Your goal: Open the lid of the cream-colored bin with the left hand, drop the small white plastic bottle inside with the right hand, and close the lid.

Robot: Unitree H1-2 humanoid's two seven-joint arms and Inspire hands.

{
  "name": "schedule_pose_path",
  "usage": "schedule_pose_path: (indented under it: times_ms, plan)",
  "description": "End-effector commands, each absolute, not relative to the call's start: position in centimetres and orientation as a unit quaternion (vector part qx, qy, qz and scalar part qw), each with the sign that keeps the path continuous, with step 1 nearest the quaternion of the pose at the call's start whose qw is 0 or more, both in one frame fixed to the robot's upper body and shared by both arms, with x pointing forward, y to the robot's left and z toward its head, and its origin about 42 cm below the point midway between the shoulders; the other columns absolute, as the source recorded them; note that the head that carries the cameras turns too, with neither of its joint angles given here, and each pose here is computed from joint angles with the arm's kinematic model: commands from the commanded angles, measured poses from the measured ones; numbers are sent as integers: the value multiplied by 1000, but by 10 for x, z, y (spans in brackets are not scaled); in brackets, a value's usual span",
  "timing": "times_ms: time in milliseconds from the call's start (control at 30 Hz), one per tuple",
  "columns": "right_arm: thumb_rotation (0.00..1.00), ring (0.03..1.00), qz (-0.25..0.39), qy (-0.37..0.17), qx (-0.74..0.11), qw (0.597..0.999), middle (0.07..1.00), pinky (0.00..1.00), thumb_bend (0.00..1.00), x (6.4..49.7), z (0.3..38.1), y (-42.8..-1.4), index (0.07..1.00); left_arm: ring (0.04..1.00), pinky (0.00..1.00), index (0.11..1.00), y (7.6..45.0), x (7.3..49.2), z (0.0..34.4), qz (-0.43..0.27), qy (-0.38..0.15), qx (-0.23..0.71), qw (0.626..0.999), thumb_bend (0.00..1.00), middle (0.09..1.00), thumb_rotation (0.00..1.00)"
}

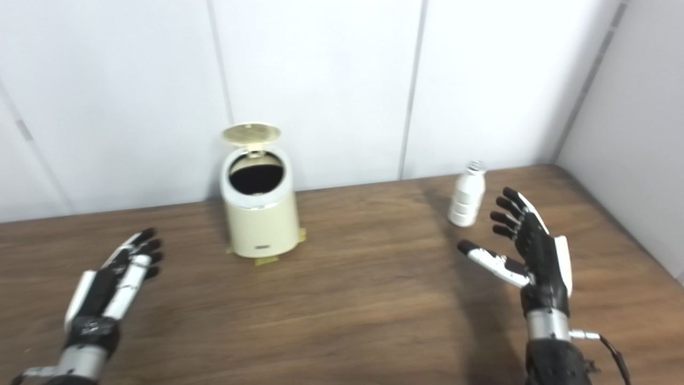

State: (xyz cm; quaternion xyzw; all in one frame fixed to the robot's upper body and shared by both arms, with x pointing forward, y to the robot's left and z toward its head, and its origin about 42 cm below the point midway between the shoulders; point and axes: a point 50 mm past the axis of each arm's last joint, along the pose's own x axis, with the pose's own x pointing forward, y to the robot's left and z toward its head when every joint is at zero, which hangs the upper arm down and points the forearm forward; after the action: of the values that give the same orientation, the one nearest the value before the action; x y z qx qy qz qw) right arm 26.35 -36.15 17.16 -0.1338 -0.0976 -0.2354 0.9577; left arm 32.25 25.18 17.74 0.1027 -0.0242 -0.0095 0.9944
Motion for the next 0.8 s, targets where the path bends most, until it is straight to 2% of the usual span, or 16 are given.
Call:
schedule_pose_path:
  times_ms: [0, 100, 167, 300, 367, 400, 467, 533, 567, 600, 700, 767]
  plan:
    - [295, 792, -241, -131, -152, 950, 855, 781, 833, 272, 193, -365, 859, 851, 836, 917, 253, 335, 197, -12, -66, 96, 993, 303, 880, 677]
    - [299, 854, -240, -128, -160, 949, 902, 760, 881, 277, 197, -371, 892, 852, 836, 918, 258, 337, 196, -12, -67, 90, 994, 293, 884, 638]
    - [270, 858, -248, -126, -181, 943, 908, 720, 902, 285, 203, -375, 907, 857, 842, 919, 263, 337, 197, -11, -68, 88, 994, 289, 886, 628]
    - [214, 875, -253, -126, -196, 939, 902, 841, 922, 299, 214, -377, 897, 856, 832, 920, 271, 339, 198, -6, -67, 90, 994, 294, 884, 617]
    - [188, 910, -255, -118, -209, 937, 934, 838, 917, 308, 223, -379, 909, 860, 843, 927, 274, 340, 198, -7, -66, 90, 994, 291, 887, 639]
    - [203, 911, -257, -113, -216, 935, 942, 811, 925, 313, 226, -381, 918, 861, 845, 931, 275, 340, 198, -8, -66, 89, 994, 278, 887, 640]
    - [225, 875, -254, -110, -240, 931, 949, 684, 945, 322, 232, -389, 937, 866, 848, 937, 277, 339, 198, -12, -66, 86, 994, 253, 892, 630]
    - [238, 895, -255, -102, -262, 925, 952, 699, 957, 332, 237, -396, 949, 866, 848, 940, 276, 339, 199, -14, -67, 86, 994, 237, 893, 619]
    - [277, 875, -258, -93, -275, 922, 945, 651, 981, 336, 239, -399, 949, 863, 845, 939, 276, 338, 200, -15, -69, 89, 994, 225, 890, 608]
    - [296, 875, -260, -86, -285, 919, 942, 649, 990, 341, 240, -402, 949, 860, 843, 938, 276, 337, 201, -15, -69, 93, 993, 218, 887, 602]
    - [285, 885, -248, -74, -311, 915, 926, 726, 983, 354, 243, -412, 939, 854, 843, 935, 276, 335, 203, -16, -66, 98, 993, 213, 879, 604]
    - [271, 878, -240, -65, -321, 914, 912, 712, 996, 361, 246, -417, 928, 854, 856, 935, 276, 333, 204, -17, -66, 97, 993, 209, 878, 601]
